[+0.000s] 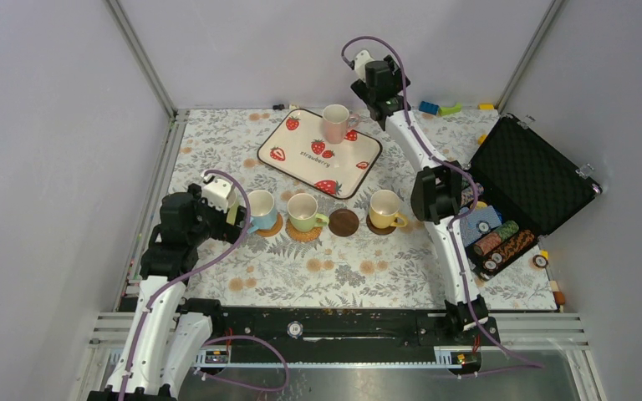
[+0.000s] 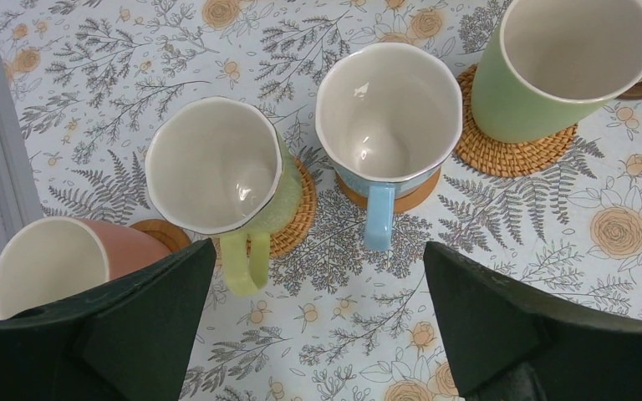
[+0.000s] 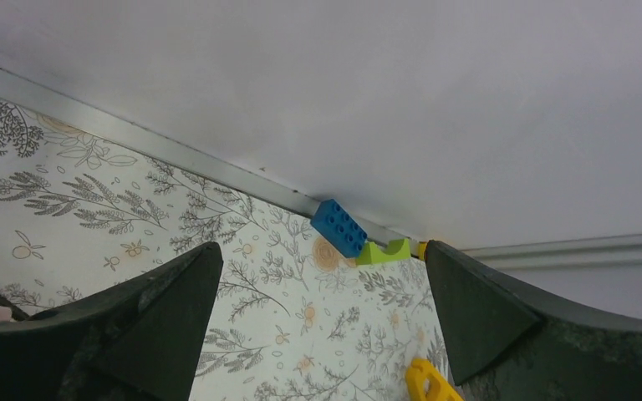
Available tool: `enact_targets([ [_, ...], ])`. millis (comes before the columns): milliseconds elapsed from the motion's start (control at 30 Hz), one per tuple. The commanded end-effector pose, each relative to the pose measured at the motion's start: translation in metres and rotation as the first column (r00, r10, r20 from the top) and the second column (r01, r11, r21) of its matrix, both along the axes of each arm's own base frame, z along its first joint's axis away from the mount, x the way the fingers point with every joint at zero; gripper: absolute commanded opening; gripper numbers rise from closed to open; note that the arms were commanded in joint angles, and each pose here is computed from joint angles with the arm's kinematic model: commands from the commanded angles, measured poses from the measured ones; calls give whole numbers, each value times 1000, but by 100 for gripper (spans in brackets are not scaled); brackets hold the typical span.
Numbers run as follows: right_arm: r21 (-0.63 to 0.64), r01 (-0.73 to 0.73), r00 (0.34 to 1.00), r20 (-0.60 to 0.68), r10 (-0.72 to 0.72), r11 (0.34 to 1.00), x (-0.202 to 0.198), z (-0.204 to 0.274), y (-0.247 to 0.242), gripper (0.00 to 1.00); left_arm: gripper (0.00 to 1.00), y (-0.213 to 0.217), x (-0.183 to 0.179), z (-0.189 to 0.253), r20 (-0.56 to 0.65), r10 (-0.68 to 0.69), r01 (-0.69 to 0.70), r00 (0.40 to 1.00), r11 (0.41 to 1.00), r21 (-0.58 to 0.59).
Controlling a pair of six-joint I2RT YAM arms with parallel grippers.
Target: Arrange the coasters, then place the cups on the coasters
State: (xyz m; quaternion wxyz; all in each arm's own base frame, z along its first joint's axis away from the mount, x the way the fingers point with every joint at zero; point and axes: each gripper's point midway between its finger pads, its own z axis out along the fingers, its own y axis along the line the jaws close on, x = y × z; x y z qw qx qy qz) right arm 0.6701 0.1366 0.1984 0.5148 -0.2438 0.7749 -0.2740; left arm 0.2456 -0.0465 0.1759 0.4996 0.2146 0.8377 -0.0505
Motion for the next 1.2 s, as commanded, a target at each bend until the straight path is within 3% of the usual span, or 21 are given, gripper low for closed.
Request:
enact_targets([
  [0, 2, -111, 988, 106, 110, 994, 25, 18, 14, 100, 99, 4, 9, 15, 74, 14, -15, 997, 1000, 11],
  [433, 46, -378, 926, 19, 378, 925, 27, -24, 60, 100, 99, 9, 14, 10, 72, 38, -40, 997, 999, 29],
  [733, 144, -535, 826, -117, 551, 833, -2, -49, 89, 100, 99, 10, 15, 9, 72, 43, -45, 996, 998, 31],
  [1167, 341, -606, 701, -198, 685, 718, -57, -35, 114, 99, 99, 11, 13, 13, 91, 43, -46, 995, 998, 30],
])
